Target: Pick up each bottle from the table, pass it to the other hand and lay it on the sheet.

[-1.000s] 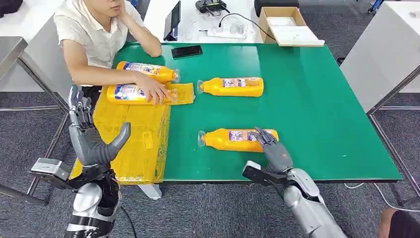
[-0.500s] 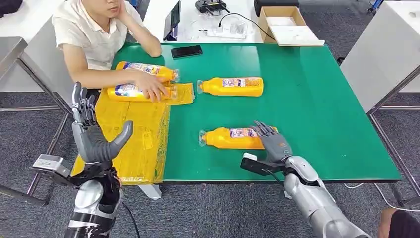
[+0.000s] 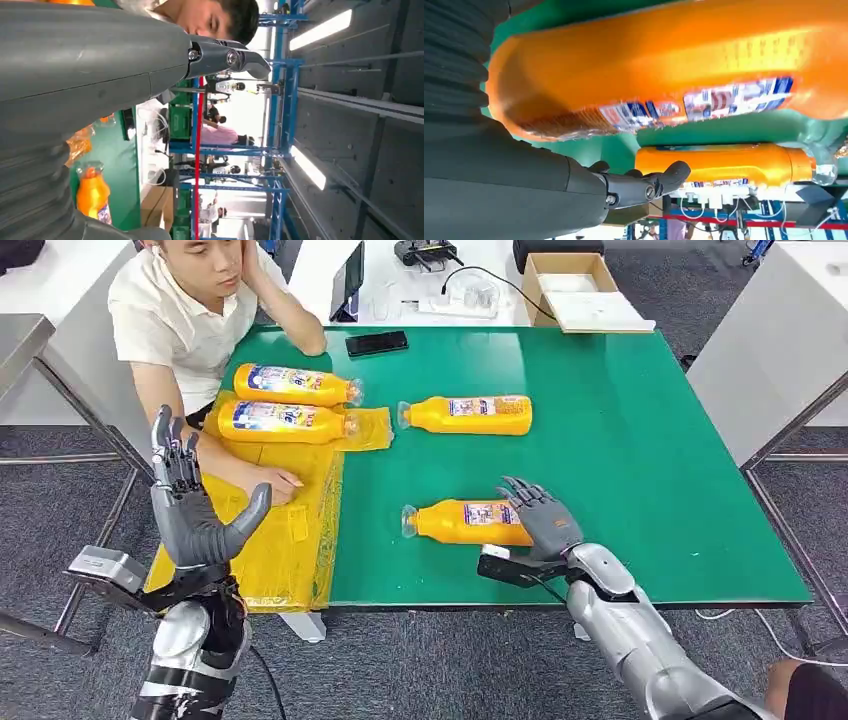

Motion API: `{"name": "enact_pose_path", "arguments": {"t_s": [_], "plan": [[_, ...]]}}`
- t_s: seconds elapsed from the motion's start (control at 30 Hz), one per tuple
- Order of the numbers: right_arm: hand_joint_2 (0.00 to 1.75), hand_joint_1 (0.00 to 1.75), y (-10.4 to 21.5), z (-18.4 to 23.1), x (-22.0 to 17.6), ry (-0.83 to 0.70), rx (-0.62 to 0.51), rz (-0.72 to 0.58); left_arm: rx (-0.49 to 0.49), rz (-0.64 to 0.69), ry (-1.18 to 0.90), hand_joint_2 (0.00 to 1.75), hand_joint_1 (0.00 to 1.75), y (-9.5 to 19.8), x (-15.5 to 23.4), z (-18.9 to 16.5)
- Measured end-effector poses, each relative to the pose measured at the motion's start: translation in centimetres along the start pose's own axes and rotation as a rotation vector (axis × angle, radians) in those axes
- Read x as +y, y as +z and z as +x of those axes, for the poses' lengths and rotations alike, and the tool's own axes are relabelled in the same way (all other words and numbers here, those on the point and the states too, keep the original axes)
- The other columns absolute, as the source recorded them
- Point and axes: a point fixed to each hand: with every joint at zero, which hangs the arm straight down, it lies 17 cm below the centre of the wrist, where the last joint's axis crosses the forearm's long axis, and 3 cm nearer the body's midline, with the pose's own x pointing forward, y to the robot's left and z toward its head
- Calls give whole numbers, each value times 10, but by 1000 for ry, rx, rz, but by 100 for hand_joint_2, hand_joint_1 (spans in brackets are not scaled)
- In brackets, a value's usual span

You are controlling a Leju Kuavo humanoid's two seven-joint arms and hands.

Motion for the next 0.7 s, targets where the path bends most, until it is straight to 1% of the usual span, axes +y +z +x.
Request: {"name": "enact_pose_path", "arguments": {"t_s": [0.17,0.3,0.33,0.37,0.43,0.47,0.5,0.53,0.7], "plan": [[175,0,-1,-1,1,16,8,7,5,-11,14,175,0,0,-2,0],[175,0,0,-9,13,6,50,86,21,-17,37,175,0,1,-4,-3],[175,94,3,-17,22,8,76,144,29,-22,40,175,0,1,-4,-4],[175,134,3,-20,25,12,82,183,35,-25,46,175,0,1,-5,-5],[175,134,8,-37,31,28,108,301,52,-35,64,175,0,2,-6,-9],[175,150,10,-44,30,35,119,332,58,-40,67,175,0,2,-7,-10],[175,150,13,-50,30,43,128,355,61,-41,66,175,0,3,-6,-11],[175,175,15,-58,30,51,139,369,65,-41,66,175,0,3,-6,-13],[175,175,21,-71,27,69,152,416,81,-48,76,175,0,5,-6,-17]]}}
